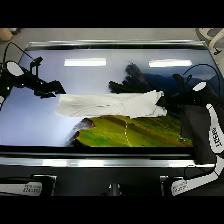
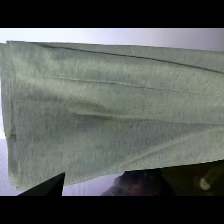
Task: Fold the shirts.
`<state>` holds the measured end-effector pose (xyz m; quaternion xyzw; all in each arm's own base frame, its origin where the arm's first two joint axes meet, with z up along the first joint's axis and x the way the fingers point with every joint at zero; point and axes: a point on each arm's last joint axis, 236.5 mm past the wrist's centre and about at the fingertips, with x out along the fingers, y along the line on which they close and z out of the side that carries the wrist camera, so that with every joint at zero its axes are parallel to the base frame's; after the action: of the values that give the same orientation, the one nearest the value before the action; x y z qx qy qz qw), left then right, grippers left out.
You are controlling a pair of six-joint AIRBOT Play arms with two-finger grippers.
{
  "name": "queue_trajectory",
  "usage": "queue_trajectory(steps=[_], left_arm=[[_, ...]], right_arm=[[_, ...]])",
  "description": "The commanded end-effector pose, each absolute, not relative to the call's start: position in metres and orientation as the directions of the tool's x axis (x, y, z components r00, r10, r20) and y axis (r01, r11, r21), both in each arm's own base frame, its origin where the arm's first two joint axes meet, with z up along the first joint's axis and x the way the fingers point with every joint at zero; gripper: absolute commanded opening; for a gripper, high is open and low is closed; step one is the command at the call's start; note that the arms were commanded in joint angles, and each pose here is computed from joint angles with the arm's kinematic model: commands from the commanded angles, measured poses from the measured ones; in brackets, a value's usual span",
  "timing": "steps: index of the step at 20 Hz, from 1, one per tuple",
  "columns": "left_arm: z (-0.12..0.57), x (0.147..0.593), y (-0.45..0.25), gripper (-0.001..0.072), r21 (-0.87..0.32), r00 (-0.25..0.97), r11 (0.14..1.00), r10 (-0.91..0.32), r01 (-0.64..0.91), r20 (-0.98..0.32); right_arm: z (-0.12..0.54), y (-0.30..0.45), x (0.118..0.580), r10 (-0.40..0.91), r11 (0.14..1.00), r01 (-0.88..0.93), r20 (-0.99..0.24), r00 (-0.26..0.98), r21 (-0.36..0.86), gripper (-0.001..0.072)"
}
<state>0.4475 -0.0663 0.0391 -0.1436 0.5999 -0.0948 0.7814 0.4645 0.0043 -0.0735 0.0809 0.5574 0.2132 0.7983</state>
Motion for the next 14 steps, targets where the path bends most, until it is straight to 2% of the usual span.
queue_trajectory(steps=[1, 4, 10, 11, 12, 13, 14], left_arm=[[0.041, 0.446, -0.077, 0.0706, -0.341, 0.256, 0.94, -0.33, -0.001, -0.909], [0.04, 0.443, -0.086, 0.0706, -0.341, 0.245, 0.94, -0.335, 0.02, -0.91], [0.04, 0.438, -0.111, 0.0706, -0.342, 0.227, 0.937, -0.349, 0.071, -0.909], [0.04, 0.436, -0.116, 0.0705, -0.342, 0.222, 0.936, -0.352, 0.082, -0.909], [0.04, 0.435, -0.122, 0.0705, -0.343, 0.216, 0.935, -0.355, 0.095, -0.909], [0.038, 0.433, -0.131, 0.0698, -0.349, 0.205, 0.931, -0.364, 0.109, -0.908], [0.036, 0.43, -0.143, 0.0615, -0.361, 0.189, 0.924, -0.379, 0.126, -0.906]], right_arm=[[-0.094, -0.004, 0.468, 0.401, 0.911, -0.225, -0.871, 0.283, 0.346, 0.0712], [-0.101, -0.002, 0.468, 0.406, 0.909, -0.216, -0.872, 0.273, 0.356, 0.0712], [-0.115, 0.043, 0.455, 0.452, 0.878, -0.263, -0.875, 0.175, 0.401, 0.0691], [-0.114, 0.055, 0.453, 0.469, 0.866, -0.279, -0.868, 0.163, 0.415, 0.057], [-0.111, 0.065, 0.451, 0.489, 0.853, -0.287, -0.859, 0.15, 0.436, 0.0379], [-0.105, 0.074, 0.45, 0.513, 0.838, -0.3, -0.846, 0.147, 0.456, 0.0112], [-0.094, 0.082, 0.452, 0.548, 0.819, -0.299, -0.821, 0.159, 0.489, 0.0034]])
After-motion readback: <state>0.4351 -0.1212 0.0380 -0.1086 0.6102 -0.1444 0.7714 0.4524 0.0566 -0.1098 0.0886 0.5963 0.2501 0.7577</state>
